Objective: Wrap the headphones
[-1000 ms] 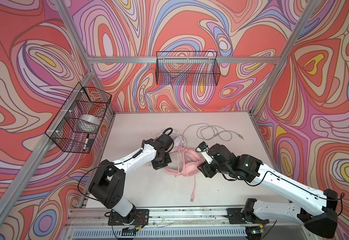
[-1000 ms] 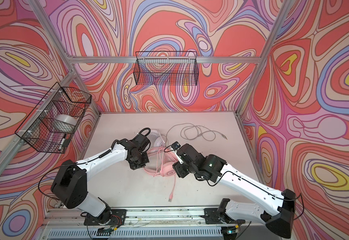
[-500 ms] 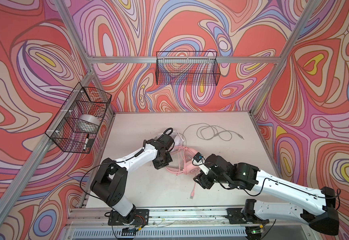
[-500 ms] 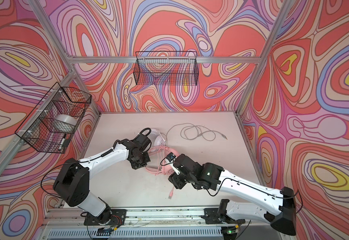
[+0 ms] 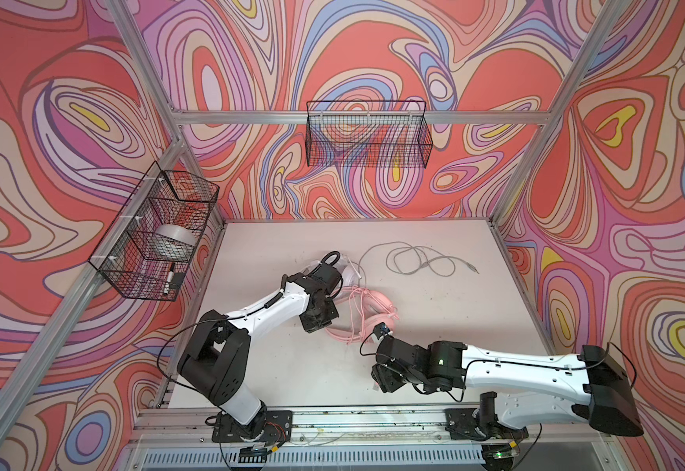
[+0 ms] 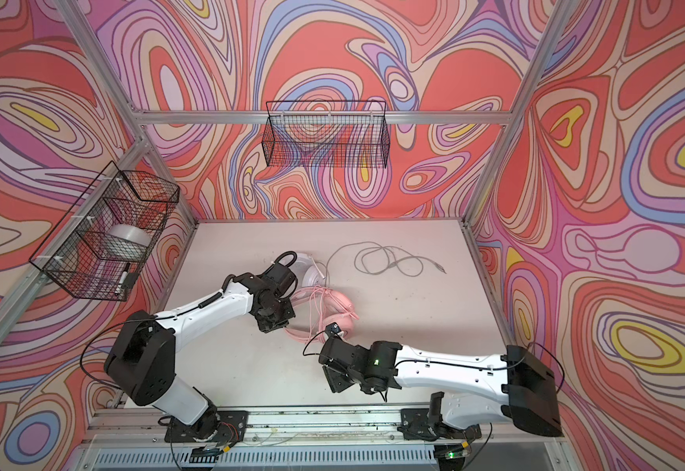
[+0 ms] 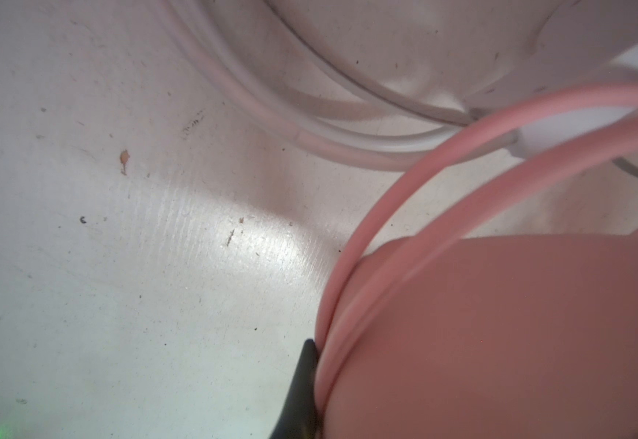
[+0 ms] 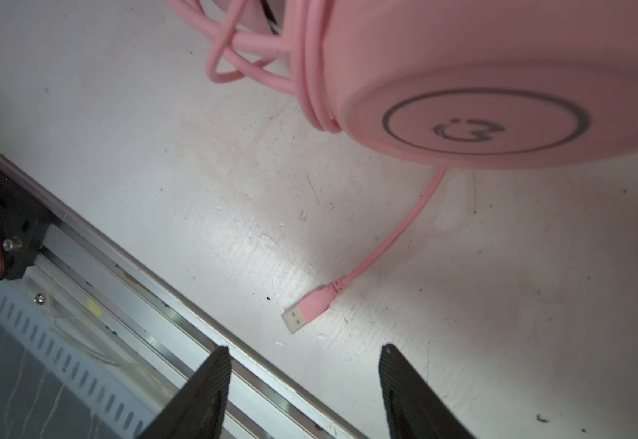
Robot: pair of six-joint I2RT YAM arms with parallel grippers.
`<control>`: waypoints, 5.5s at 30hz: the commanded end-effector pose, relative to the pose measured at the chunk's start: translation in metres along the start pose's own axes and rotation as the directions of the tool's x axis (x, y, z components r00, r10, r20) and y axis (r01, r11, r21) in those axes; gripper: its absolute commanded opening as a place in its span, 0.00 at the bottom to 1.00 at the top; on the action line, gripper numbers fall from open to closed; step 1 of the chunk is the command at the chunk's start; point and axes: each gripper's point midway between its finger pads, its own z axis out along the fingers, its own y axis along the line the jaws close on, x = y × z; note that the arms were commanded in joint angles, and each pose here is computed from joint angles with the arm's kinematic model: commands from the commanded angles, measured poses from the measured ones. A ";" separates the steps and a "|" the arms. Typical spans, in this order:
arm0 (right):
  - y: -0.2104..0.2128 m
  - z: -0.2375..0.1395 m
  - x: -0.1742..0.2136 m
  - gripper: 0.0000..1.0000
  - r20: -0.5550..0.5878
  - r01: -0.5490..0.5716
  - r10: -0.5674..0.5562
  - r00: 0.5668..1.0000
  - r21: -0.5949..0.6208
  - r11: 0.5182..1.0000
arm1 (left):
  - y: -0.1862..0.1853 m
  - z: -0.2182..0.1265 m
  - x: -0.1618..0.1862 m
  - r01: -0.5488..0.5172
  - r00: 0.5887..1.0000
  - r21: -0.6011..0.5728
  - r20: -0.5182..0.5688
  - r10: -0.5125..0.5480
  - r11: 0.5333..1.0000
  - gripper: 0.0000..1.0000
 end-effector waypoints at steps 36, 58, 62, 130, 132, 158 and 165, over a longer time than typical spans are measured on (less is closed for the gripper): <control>-0.022 0.060 0.059 0.21 -0.207 -0.296 0.343 0.916 0.227 0.928 | -0.016 -0.018 -0.003 -0.003 0.999 0.065 0.036 0.000 0.998 0.00; 0.044 -0.010 0.000 0.00 -0.126 0.242 -0.258 0.958 -0.134 0.961 | -0.035 -0.017 0.014 -0.027 0.999 0.080 0.025 0.025 0.996 0.00; 0.056 -0.014 -0.015 0.00 -0.082 0.232 -0.246 0.966 -0.157 0.960 | -0.037 -0.018 0.015 -0.034 0.999 0.080 0.024 0.032 0.996 0.00; -0.001 0.018 -0.120 0.38 0.076 -0.383 0.388 0.918 -0.077 0.921 | -0.025 -0.002 0.052 -0.087 0.994 0.028 -0.067 0.088 0.996 0.00; -0.002 0.016 -0.120 0.39 0.082 -0.384 0.390 0.917 -0.077 0.920 | -0.024 -0.001 0.052 -0.086 0.994 0.022 -0.071 0.088 0.996 0.00; -0.017 -0.047 -0.118 0.44 0.211 -0.058 0.067 0.975 -0.048 0.997 | -0.020 0.025 0.057 -0.049 0.994 0.006 -0.095 0.049 0.999 0.01; -0.038 -0.071 -0.103 0.44 0.238 0.016 -0.022 0.971 0.027 1.000 | -0.013 0.038 0.063 -0.040 0.993 -0.020 -0.108 0.037 0.999 0.15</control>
